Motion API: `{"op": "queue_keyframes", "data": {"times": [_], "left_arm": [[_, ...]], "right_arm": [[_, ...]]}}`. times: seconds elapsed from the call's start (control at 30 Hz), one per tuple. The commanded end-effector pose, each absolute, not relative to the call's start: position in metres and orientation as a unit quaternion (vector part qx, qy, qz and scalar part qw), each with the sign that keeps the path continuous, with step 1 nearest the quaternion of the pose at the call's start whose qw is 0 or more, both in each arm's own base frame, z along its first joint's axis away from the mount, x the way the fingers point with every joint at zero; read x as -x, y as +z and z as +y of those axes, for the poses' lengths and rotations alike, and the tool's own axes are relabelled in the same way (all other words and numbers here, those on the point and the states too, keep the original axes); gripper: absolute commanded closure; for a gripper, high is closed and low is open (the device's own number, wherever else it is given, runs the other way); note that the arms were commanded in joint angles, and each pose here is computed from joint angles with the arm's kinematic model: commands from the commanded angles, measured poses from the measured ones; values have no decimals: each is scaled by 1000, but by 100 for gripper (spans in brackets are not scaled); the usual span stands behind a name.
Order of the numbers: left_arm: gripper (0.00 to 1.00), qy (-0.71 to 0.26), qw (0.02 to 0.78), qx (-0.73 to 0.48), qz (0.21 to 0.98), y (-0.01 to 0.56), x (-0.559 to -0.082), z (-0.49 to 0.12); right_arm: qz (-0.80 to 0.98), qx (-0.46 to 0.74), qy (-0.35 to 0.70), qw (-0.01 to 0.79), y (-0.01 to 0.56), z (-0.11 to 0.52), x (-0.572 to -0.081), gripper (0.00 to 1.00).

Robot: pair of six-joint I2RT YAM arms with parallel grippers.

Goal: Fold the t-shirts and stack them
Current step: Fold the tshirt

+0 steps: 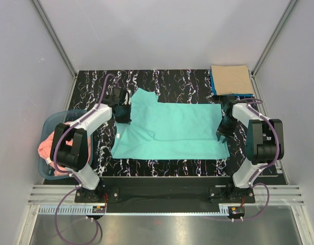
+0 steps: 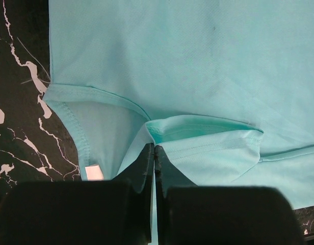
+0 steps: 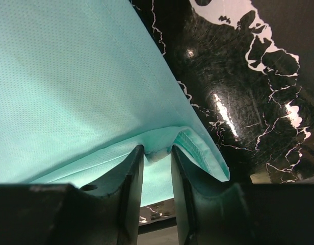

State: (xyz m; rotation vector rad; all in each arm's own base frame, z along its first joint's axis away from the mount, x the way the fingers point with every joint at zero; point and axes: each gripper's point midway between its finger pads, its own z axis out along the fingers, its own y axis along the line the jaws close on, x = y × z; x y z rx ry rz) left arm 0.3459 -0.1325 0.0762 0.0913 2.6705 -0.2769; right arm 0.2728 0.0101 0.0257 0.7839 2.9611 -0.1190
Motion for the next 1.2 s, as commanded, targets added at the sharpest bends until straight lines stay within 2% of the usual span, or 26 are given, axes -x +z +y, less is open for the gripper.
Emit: {"op": "queue_keyframes", "data": {"times": [0.0, 0.33, 0.57, 0.7, 0.73, 0.8, 0.83, 0.93, 0.97, 1.03, 1.07, 1.13, 1.17], "left_arm": [[100, -109, 260, -38, 959, 98, -359, -138], [100, -108, 261, -37, 959, 96, -369, -142], [100, -94, 246, -37, 964, 80, -378, -143], [100, -68, 230, -31, 970, 67, -378, -135], [70, -47, 233, -26, 971, 69, -380, -128], [52, -25, 239, -17, 971, 80, -379, -120], [37, -7, 256, -11, 967, 92, -379, -113], [27, -19, 273, -5, 962, 123, -365, -112], [28, -28, 265, -7, 964, 127, -356, -115], [36, -68, 247, -10, 967, 128, -334, -127], [56, -86, 249, -3, 965, 136, -324, -130], [76, -126, 210, 1, 970, 121, -293, -139], [81, -144, 216, 4, 966, 124, -284, -141]], "right_arm": [[961, -262, -63, 63, 34, -4, -282, 66], [961, -259, -69, 64, 33, -7, -285, 73], [963, -256, -67, 49, 24, -5, -287, 72], [964, -253, -64, 47, 25, -4, -288, 65], [965, -249, -68, 49, 30, -6, -289, 57], [964, -249, -76, 56, 43, -10, -288, 48], [964, -247, -77, 59, 48, -10, -288, 43], [964, -245, -60, 80, 71, -6, -288, 37], [965, -244, -52, 87, 77, -4, -290, 32], [969, -231, -7, 93, 88, 15, -292, 30], [973, -212, 9, 94, 92, 30, -292, 32], [977, -186, 63, 86, 98, 61, -291, 35], [980, -157, 91, 87, 102, 85, -291, 38]]}}
